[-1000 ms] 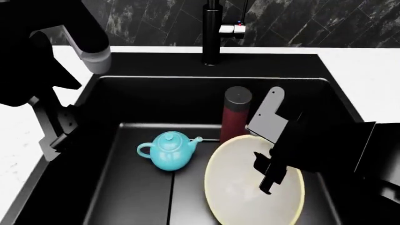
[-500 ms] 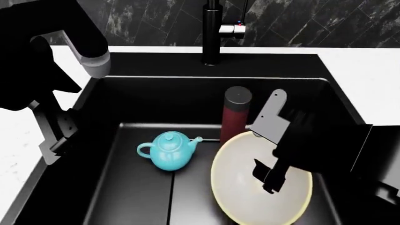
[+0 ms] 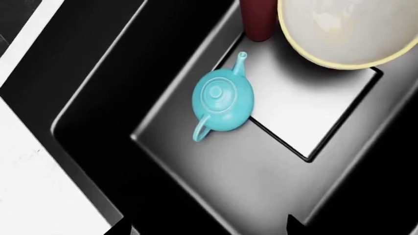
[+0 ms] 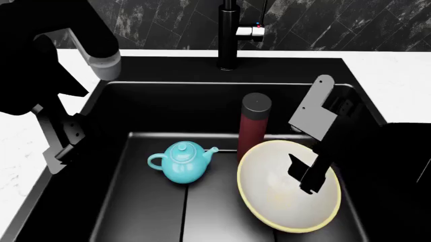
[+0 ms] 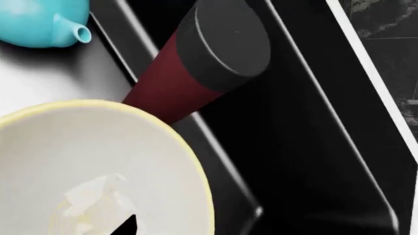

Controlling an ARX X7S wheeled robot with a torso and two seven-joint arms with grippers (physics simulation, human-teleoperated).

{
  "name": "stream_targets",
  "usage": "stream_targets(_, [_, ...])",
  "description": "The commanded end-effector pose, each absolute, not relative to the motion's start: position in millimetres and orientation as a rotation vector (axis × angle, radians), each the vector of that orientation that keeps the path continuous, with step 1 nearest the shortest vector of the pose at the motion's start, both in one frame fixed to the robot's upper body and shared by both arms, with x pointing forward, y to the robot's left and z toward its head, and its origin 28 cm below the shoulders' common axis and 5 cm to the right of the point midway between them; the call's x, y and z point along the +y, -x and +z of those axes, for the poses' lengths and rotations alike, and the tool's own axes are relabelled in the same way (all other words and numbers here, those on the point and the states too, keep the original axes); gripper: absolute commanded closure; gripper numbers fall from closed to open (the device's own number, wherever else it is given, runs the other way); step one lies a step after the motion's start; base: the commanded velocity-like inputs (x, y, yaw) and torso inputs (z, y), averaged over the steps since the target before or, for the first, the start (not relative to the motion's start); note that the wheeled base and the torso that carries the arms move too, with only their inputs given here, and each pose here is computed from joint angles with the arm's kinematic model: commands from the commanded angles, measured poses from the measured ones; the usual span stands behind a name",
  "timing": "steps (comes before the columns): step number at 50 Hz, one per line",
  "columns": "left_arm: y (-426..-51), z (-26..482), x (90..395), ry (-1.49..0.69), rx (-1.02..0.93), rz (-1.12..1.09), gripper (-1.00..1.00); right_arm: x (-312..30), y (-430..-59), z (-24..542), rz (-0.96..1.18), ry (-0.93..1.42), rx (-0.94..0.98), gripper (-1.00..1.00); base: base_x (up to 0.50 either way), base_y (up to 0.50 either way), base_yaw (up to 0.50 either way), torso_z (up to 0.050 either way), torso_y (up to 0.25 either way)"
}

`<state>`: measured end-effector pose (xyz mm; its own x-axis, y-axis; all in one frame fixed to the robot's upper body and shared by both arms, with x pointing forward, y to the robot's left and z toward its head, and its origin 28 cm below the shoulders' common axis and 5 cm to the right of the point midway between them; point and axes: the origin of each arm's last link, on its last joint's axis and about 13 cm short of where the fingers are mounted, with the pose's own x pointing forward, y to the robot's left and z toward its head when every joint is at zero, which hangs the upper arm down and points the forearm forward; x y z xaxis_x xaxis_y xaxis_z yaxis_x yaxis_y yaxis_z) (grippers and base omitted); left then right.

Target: Pick the teapot and bowl and place them in the sink. Then turn on the water.

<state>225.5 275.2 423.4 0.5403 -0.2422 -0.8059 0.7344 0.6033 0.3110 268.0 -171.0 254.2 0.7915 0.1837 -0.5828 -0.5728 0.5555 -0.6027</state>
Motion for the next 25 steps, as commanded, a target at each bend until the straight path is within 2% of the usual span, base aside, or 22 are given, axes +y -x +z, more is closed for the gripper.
stream_targets(1, [-223.3, 423.0, 275.5, -0.695, 0.788, -0.636, -1.0, -178.8, -250.7, 280.5, 0.463, 0.854, 0.426, -1.0, 0.0, 0.0, 0.0, 0.0, 0.0])
stream_targets(7, [-217.9, 424.3, 276.3, -0.65, 0.722, -0.646, -1.0, -179.4, -241.5, 302.9, 0.461, 0.783, 0.342, -1.0, 0.0, 0.0, 0.0, 0.0, 0.0])
stream_targets(12, [-210.8, 419.1, 279.5, -0.573, 0.59, -0.646, -1.0, -175.9, -244.3, 319.0, 0.42, 0.629, 0.247, -1.0, 0.0, 0.0, 0.0, 0.0, 0.0])
stream_targets(25, [-194.3, 425.3, 287.8, -0.336, 0.265, -0.453, -1.0, -165.3, -270.3, 329.9, 0.281, 0.365, 0.12, -1.0, 0.0, 0.0, 0.0, 0.0, 0.0])
